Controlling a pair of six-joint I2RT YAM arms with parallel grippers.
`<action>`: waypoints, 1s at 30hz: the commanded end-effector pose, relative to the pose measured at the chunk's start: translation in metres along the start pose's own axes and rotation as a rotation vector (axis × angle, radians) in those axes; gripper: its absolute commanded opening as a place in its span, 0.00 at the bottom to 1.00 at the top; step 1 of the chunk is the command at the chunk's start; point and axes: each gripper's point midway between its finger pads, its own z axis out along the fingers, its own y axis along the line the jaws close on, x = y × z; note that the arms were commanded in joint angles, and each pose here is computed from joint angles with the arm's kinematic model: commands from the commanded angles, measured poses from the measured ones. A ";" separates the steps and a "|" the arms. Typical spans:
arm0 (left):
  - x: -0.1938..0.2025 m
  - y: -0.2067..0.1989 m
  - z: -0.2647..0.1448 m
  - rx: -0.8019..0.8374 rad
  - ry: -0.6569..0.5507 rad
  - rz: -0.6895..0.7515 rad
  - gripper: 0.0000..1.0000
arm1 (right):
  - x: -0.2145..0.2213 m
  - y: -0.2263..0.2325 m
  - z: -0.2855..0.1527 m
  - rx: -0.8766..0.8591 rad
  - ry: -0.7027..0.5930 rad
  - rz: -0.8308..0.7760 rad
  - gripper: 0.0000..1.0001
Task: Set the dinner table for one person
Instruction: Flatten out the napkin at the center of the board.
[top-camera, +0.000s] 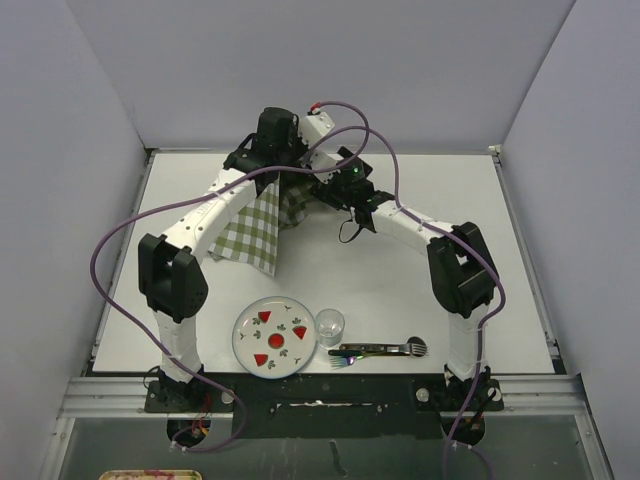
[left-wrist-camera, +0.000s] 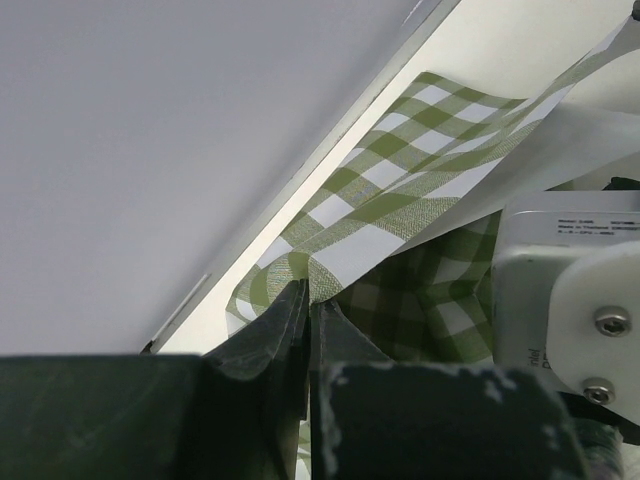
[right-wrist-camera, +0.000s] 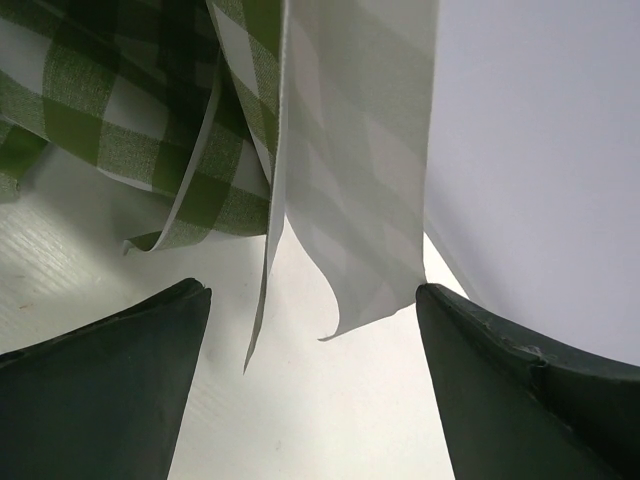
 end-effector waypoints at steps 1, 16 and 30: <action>-0.017 0.006 -0.006 -0.011 -0.031 0.019 0.00 | -0.046 -0.041 -0.012 0.113 -0.127 0.026 0.87; -0.012 0.004 -0.010 -0.002 -0.042 0.048 0.00 | -0.048 -0.038 -0.013 0.078 -0.139 -0.106 0.90; -0.020 0.011 -0.011 -0.013 -0.064 0.033 0.00 | -0.029 -0.008 0.017 -0.037 -0.108 -0.016 0.89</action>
